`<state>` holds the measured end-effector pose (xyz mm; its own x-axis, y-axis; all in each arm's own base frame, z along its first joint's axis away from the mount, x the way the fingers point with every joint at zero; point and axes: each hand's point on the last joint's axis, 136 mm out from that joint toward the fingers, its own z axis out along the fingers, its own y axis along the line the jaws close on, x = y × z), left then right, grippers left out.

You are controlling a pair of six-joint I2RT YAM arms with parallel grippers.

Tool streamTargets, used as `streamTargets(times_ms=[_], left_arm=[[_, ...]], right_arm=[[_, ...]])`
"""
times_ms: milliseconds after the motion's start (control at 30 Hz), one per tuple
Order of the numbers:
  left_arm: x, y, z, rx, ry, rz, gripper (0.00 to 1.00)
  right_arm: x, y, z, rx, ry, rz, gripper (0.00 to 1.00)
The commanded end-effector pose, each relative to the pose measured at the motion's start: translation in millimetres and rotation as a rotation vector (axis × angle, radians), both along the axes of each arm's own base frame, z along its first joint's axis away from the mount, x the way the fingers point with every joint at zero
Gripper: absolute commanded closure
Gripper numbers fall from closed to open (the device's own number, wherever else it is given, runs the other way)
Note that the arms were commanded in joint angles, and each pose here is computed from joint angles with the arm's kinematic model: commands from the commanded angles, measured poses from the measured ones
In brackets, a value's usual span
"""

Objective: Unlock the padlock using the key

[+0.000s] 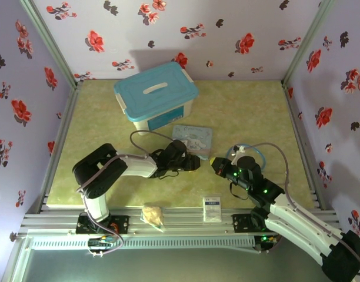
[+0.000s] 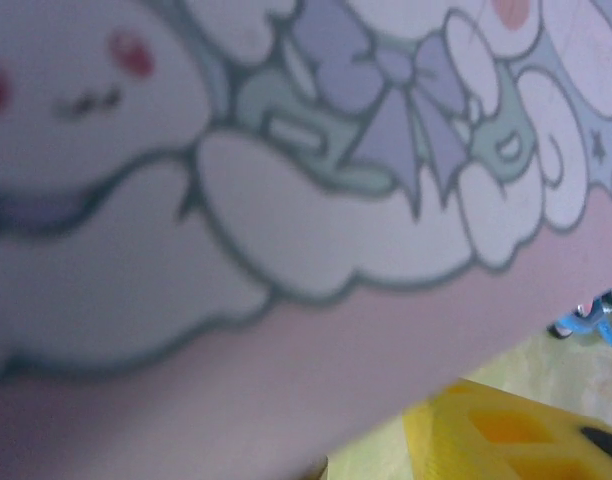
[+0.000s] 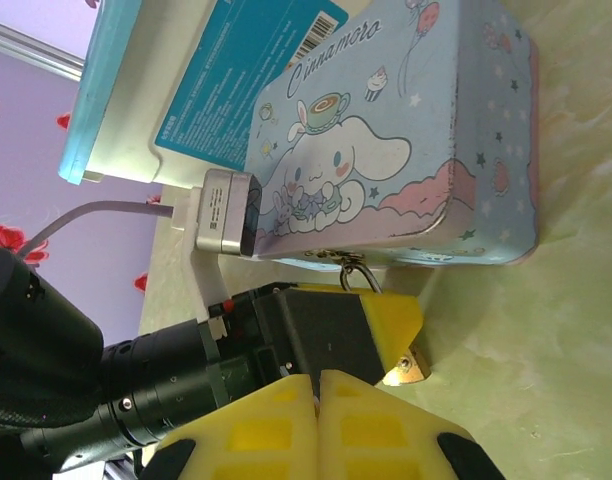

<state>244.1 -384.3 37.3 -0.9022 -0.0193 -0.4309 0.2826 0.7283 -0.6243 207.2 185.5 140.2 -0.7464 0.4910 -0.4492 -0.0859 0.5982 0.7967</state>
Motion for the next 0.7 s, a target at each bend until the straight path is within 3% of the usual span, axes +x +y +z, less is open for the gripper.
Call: streamTargets(times_ms=[0, 233, 467, 667], left_arm=[[10, -16, -2, -0.048, -0.003, -0.020, 0.55], [22, -28, -1, -0.106, 0.020, 0.000, 0.68], [4, -6, -11, -0.056, 0.032, 0.055, 0.61], [-15, -3, -17, -0.038, 0.046, 0.036, 0.62]], right_arm=[[1, -10, -13, -0.033, 0.019, -0.041, 1.00], [0, -10, -15, -0.031, 0.031, -0.044, 1.00], [-2, -12, -21, -0.028, 0.049, -0.050, 1.00], [-3, -10, -23, -0.010, 0.052, -0.045, 1.00]])
